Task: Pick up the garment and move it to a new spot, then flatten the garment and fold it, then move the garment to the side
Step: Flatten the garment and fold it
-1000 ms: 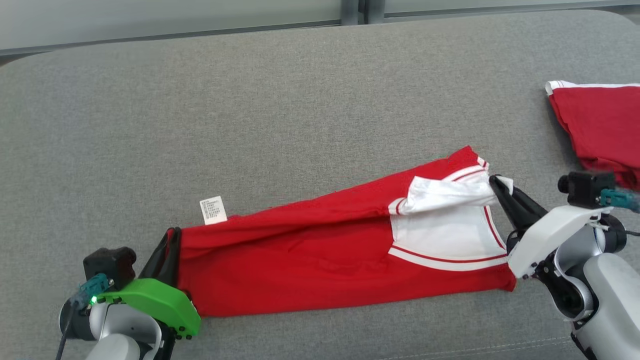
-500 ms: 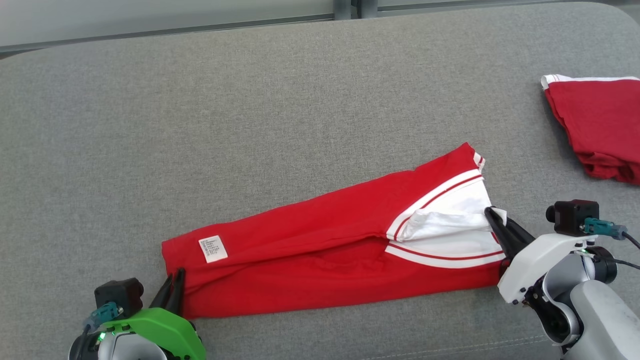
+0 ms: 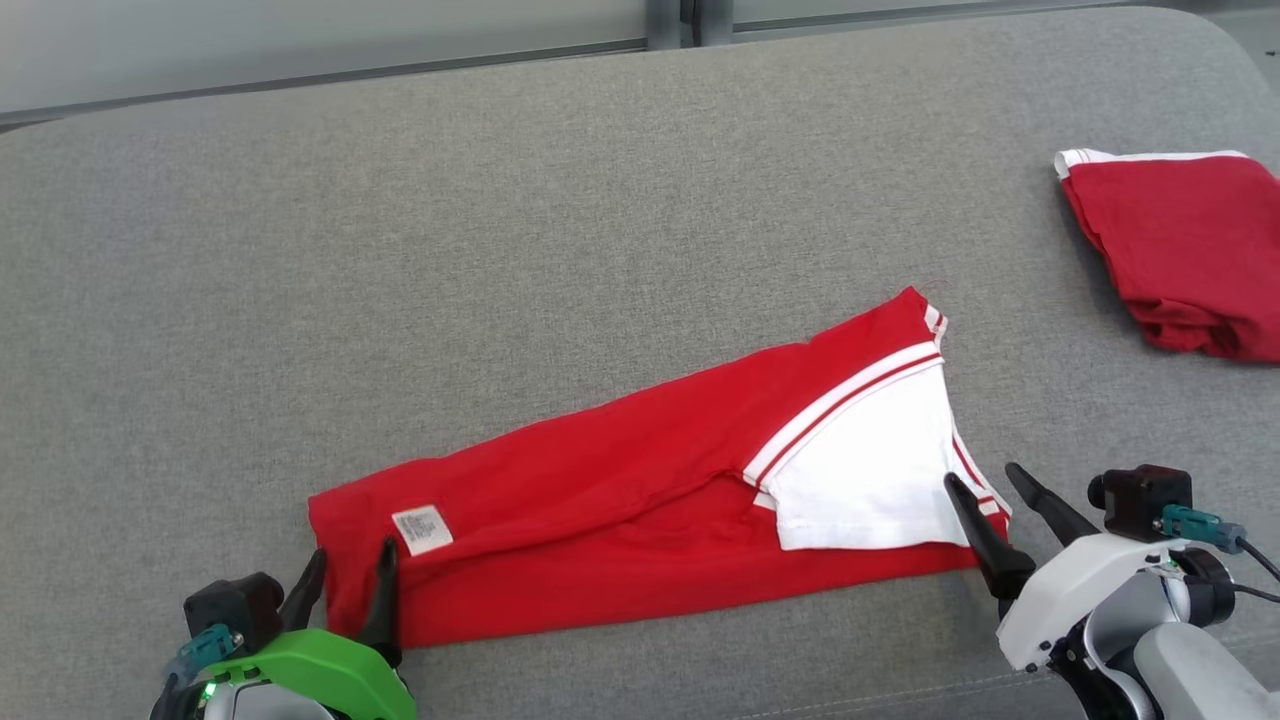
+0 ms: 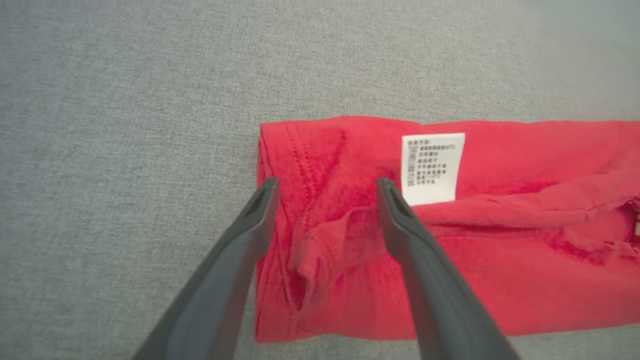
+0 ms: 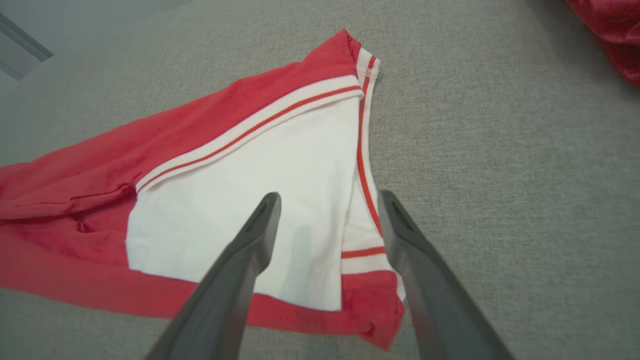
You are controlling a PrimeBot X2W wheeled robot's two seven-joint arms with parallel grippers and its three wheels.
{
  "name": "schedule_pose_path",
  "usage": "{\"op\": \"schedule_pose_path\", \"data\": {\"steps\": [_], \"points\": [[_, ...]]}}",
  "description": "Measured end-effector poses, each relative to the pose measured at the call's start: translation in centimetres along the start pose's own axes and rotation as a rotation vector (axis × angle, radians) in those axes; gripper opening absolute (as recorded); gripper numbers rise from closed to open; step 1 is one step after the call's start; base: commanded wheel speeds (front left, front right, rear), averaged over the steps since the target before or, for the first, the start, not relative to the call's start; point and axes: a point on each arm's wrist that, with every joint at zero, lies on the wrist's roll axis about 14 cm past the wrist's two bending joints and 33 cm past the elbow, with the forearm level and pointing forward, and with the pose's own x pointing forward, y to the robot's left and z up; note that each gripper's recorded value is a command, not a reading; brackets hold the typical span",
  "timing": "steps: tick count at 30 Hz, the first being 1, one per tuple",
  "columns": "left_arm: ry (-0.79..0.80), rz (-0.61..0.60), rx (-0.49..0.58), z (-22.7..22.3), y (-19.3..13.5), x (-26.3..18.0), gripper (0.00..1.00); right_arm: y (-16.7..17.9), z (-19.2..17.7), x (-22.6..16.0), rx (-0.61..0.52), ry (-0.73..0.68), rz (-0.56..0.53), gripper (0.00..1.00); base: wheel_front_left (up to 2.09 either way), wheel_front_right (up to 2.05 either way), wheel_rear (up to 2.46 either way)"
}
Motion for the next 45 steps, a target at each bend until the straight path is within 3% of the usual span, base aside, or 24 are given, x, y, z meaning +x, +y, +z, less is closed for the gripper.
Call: {"op": "schedule_pose_path", "data": {"steps": [25, 32, 45], "points": [[-0.373, -0.05, 0.051, 9.6, -3.8, -4.2, 1.0, -2.4, 7.3, -3.4, -0.043, -0.197, -0.102, 1.0, 0.0, 0.0, 0.0], [-0.429, -0.036, 0.024, 10.7, -3.9, -5.9, 1.0, -2.5, 6.4, -2.9, -0.023, -0.083, -0.125, 1.0, 0.0, 0.0, 0.0], [-0.427, 0.045, -0.005, 10.3, -1.3, -6.8, 1.0, -1.4, 3.4, 3.0, 0.001, 0.143, -0.095, 1.0, 0.0, 0.0, 0.0]]}}
